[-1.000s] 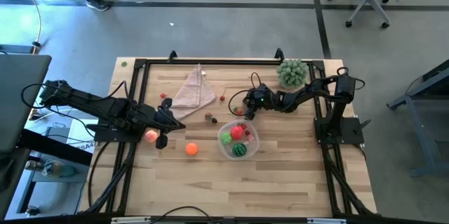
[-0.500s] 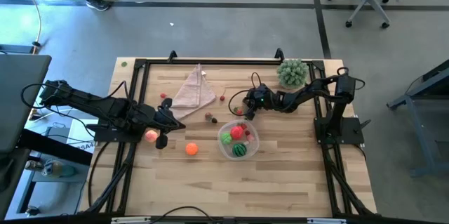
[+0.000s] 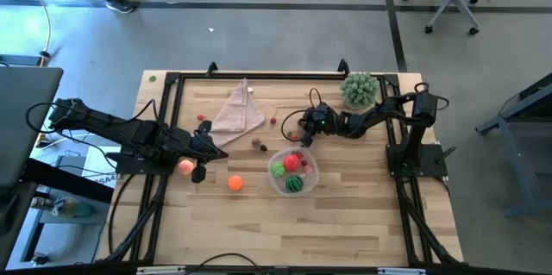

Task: Pick and placing Produce into tupperware
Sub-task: Put the top blueberry into the transparent bin

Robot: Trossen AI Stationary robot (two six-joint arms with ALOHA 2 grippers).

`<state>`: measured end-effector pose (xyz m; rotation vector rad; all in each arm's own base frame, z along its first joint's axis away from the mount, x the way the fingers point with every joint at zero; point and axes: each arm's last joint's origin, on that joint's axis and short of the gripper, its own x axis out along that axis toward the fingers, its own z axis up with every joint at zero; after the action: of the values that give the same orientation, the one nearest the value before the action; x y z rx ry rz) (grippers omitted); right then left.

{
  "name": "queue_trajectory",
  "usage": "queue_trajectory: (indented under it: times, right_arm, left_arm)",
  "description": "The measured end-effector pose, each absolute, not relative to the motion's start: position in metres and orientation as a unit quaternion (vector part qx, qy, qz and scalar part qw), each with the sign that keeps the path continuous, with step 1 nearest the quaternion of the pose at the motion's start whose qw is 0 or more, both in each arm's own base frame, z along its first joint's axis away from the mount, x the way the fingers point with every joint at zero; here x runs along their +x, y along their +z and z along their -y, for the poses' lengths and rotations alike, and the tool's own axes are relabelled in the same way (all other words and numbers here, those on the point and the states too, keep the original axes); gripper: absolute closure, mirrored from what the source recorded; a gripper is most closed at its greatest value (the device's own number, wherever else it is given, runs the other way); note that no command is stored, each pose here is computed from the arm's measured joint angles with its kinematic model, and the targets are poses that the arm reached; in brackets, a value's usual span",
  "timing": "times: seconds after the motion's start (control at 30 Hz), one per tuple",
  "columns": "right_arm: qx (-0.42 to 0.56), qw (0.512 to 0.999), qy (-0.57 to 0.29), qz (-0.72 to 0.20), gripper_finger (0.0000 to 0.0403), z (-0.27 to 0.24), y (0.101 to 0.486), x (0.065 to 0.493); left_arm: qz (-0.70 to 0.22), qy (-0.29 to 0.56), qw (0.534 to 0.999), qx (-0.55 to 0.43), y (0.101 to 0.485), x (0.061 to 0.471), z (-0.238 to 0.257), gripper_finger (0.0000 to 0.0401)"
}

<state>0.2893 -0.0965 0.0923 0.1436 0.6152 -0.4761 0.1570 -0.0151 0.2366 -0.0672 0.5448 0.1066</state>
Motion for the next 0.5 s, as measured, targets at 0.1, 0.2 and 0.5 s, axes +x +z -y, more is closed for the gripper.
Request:
queue_trajectory:
  times: [0.1,0.2,0.5]
  right_arm:
    - [0.069,0.927,-0.229,-0.289,0.0352,0.097,0.094,0.291]
    - [0.070,0.931,-0.225,-0.278,0.0352,0.097,0.096,0.292]
    - [0.053,0.957,-0.185,-0.219,0.0352,0.085,0.130,0.296]
  left_arm:
    - [-0.269,0.053,0.961,-0.033,0.237,0.157,0.015,0.0400]
    - [-0.269,0.053,0.961,-0.033,0.236,0.157,0.015,0.0400]
    - [-0.269,0.053,0.961,-0.033,0.236,0.157,0.015,0.0400]
